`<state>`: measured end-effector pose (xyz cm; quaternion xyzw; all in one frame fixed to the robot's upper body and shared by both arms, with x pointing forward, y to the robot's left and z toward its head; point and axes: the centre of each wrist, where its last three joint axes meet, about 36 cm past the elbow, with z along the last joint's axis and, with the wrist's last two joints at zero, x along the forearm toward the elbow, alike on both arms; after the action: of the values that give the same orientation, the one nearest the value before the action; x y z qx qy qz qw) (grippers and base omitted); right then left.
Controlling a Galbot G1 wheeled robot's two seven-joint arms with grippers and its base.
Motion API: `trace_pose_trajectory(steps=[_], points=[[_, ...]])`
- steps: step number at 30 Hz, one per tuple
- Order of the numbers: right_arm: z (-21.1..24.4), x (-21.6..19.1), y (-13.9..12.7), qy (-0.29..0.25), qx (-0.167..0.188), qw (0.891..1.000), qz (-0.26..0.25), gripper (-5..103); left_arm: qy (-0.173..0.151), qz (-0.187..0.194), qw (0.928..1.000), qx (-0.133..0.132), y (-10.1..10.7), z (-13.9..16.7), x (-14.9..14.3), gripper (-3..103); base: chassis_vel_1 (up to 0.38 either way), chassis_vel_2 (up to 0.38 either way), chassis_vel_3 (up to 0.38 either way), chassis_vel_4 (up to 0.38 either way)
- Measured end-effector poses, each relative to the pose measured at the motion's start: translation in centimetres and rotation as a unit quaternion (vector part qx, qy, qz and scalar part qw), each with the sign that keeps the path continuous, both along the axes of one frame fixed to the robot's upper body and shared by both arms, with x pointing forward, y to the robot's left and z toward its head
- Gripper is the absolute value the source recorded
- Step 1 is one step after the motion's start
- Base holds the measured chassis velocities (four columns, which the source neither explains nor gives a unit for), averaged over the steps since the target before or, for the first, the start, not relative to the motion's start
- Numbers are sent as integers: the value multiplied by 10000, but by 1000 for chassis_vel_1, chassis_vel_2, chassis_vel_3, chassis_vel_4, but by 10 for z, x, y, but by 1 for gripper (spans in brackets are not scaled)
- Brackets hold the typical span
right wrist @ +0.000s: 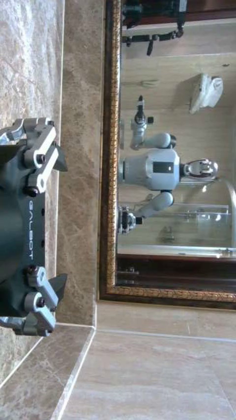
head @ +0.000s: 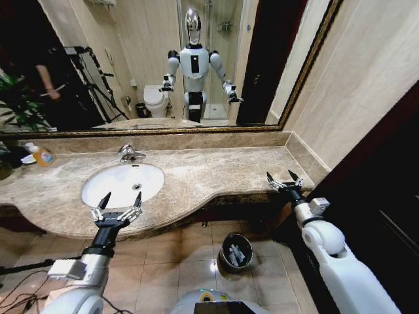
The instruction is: Pick up the trash from the sink and place it in the trash bin.
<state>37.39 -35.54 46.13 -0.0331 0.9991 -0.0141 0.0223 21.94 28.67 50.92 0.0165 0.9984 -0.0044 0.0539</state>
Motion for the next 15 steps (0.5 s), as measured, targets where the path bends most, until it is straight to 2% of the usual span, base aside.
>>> trace_pose_trajectory(steps=[15], points=[[0, 0, 0, 0, 0, 10000, 0, 100, 0, 0, 10000, 0, 0, 0, 0, 100, 0, 0, 0, 0]])
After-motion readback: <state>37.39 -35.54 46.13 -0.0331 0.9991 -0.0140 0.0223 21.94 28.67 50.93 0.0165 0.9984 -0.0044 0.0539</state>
